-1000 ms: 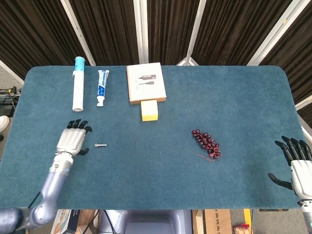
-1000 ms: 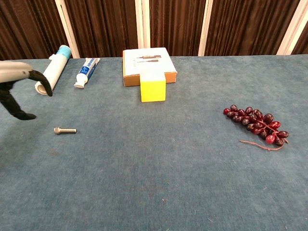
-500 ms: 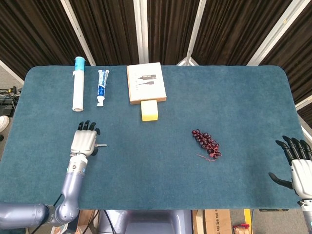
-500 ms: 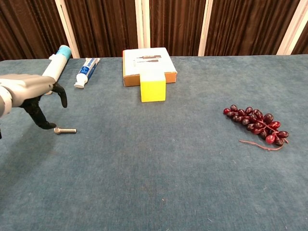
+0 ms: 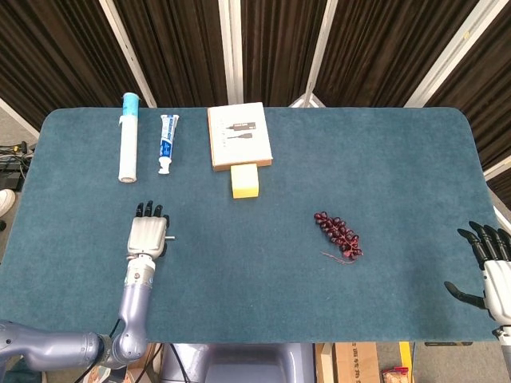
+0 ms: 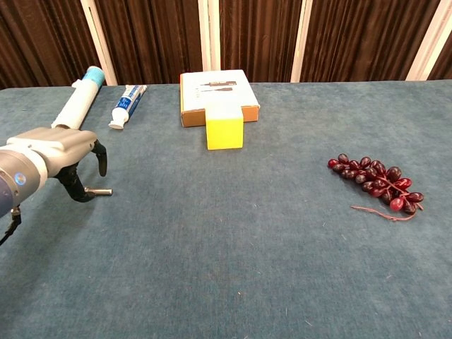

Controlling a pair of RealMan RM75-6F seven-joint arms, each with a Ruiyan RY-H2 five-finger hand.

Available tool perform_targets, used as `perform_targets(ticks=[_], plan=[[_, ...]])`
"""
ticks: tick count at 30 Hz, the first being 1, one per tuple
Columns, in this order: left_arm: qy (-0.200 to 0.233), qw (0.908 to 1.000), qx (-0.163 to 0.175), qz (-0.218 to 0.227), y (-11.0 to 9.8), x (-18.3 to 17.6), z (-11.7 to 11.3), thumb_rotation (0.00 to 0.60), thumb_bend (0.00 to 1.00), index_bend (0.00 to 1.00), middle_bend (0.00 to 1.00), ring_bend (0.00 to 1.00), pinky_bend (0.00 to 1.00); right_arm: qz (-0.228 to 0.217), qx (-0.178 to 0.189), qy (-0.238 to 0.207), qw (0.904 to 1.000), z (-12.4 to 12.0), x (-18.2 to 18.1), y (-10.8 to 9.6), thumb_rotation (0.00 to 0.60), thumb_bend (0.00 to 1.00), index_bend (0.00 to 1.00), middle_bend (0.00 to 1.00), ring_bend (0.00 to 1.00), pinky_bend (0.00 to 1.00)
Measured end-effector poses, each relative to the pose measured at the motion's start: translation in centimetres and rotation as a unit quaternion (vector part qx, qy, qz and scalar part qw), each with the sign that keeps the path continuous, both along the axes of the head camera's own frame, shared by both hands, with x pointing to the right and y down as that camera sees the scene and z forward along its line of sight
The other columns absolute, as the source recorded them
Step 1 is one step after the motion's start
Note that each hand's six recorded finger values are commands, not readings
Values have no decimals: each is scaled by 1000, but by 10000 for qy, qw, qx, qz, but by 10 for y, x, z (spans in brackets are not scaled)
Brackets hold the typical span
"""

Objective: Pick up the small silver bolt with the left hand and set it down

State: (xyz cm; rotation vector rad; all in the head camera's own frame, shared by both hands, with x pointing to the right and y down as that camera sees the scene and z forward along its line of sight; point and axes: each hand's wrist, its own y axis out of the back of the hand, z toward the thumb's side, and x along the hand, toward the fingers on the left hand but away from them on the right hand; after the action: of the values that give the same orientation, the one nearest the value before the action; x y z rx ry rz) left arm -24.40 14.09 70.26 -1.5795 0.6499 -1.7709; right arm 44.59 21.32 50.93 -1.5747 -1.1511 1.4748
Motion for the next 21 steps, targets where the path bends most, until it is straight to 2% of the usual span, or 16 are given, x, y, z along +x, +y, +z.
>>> perform_targets(ticks=[7, 13, 21], plan=[[155, 9998, -110, 12, 4, 8, 8, 600, 446, 421, 130, 0, 0, -1, -9, 2, 10000, 1, 0, 0, 600, 155, 186, 108, 62, 0], [309, 9995, -37, 101, 4, 15, 9, 600, 446, 455, 132, 0, 0, 18, -35, -9, 10000, 1, 1, 0, 600, 154, 186, 108, 62, 0], [210, 9997, -32, 150, 6, 15, 11, 600, 447, 468, 132, 0, 0, 19, -47, -48, 10000, 1, 1, 0, 600, 154, 186, 108, 62, 0]])
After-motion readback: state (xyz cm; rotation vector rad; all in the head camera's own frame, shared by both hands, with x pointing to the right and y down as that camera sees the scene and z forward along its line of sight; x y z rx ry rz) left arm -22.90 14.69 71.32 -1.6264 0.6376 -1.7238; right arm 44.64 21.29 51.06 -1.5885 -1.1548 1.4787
